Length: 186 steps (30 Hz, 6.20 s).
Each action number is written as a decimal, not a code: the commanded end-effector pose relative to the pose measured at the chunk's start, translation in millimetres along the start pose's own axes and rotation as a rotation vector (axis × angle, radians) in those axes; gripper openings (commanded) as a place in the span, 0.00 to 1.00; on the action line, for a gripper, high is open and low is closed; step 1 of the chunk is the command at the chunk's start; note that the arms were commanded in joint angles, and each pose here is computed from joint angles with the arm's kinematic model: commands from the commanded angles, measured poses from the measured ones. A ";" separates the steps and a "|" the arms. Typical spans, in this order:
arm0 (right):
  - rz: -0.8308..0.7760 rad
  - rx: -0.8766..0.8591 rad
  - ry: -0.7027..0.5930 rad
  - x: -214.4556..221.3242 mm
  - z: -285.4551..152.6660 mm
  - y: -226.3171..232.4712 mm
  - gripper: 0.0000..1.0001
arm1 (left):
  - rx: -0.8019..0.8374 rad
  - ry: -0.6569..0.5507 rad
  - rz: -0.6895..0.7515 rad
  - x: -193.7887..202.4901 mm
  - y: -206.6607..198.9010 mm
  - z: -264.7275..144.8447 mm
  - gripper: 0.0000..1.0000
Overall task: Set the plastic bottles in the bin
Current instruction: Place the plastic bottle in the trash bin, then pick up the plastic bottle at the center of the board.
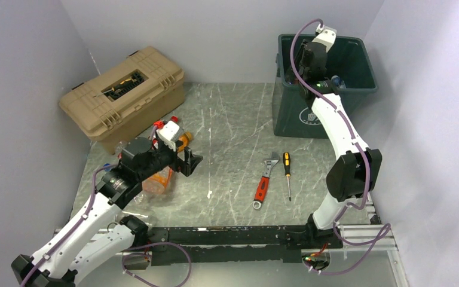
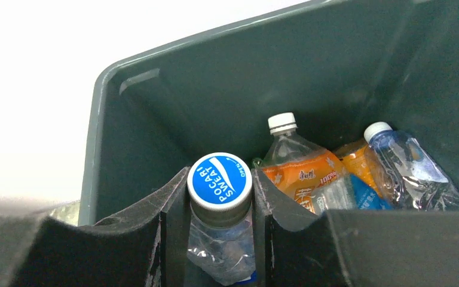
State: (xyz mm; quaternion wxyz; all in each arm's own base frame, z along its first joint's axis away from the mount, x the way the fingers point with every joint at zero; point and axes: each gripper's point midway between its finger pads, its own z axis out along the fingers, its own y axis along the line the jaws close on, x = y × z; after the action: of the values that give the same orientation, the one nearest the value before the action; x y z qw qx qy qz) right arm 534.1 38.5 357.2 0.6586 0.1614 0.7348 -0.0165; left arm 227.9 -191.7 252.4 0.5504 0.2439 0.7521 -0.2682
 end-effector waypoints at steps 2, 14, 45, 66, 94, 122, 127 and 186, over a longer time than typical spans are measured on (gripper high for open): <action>0.007 -0.021 -0.021 -20.5 -9.8 4.9 0.14 | 0.002 -0.049 0.014 -21.7 -2.2 -2.0 0.99; 0.059 -0.060 -0.083 -70.8 -42.5 7.4 0.69 | 0.006 -0.040 0.012 -20.3 -2.7 -0.7 0.99; 0.101 -0.967 0.220 146.4 -350.2 118.4 0.65 | -0.460 0.310 -0.074 39.9 75.5 8.6 0.98; 0.115 -0.937 0.379 244.8 -362.0 66.7 0.63 | -0.468 0.812 0.000 89.7 142.8 84.5 1.00; 0.133 -0.892 0.368 249.8 -366.6 30.1 0.63 | -0.460 0.987 -0.011 158.1 190.6 107.1 0.89; 0.091 -0.932 0.275 178.3 -367.0 59.5 0.63 | -0.172 0.452 -0.110 18.0 80.7 68.7 0.48; 0.155 -1.066 0.208 130.7 -385.9 83.8 0.65 | 0.211 0.077 -0.071 -37.1 -0.6 35.1 0.46; 0.254 -1.358 0.218 72.8 -421.1 231.2 0.51 | 0.561 -0.222 0.076 -48.9 -89.7 -36.1 0.34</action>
State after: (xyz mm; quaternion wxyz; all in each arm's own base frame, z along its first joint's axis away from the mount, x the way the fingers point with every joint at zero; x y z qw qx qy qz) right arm 182.4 366.9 356.6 0.5174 -0.2082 0.6484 0.5182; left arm 159.8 -238.4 304.0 0.5287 0.3753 0.5948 -0.4752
